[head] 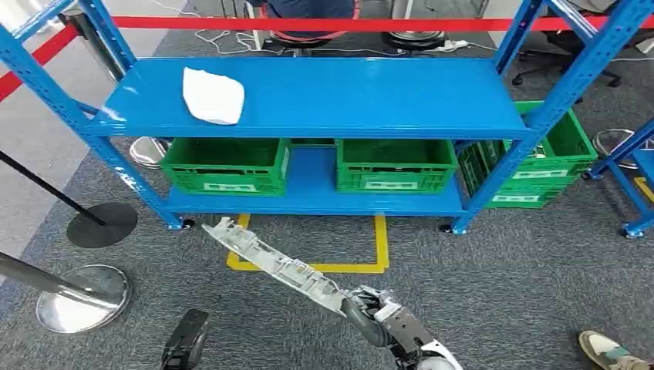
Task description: Take the parts from the cabinet and place them on the table.
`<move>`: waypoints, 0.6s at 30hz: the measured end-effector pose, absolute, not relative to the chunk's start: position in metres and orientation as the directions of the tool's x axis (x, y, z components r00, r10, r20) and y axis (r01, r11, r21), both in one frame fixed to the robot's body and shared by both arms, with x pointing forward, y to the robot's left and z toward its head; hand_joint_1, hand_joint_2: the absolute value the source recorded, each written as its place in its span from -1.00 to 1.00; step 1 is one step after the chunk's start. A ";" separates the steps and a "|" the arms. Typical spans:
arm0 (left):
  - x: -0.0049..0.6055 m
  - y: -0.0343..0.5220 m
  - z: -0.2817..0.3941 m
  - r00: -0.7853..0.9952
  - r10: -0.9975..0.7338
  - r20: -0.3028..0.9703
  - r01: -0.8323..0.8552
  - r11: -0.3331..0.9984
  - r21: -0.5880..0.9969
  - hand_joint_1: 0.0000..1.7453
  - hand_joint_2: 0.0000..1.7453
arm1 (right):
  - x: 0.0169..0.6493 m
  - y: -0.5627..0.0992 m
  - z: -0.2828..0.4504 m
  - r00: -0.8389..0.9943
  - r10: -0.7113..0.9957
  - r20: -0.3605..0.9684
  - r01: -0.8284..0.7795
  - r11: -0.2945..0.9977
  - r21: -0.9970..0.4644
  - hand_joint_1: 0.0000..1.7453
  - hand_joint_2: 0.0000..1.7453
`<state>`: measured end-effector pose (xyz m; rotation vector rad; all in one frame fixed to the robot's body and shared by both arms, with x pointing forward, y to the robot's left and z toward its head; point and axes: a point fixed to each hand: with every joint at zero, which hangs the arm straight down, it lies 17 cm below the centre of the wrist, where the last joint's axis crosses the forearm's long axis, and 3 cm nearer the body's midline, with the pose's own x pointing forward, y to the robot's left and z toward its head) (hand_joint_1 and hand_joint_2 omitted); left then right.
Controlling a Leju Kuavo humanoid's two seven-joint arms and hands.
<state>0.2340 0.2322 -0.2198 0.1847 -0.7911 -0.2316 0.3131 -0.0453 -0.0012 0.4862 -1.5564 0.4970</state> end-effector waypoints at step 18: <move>0.237 0.232 -0.219 0.676 -0.276 0.683 0.138 0.958 0.251 -1.00 -1.00 | 0.313 -0.043 -0.001 -0.060 0.018 0.998 -0.595 0.802 -0.051 1.00 1.00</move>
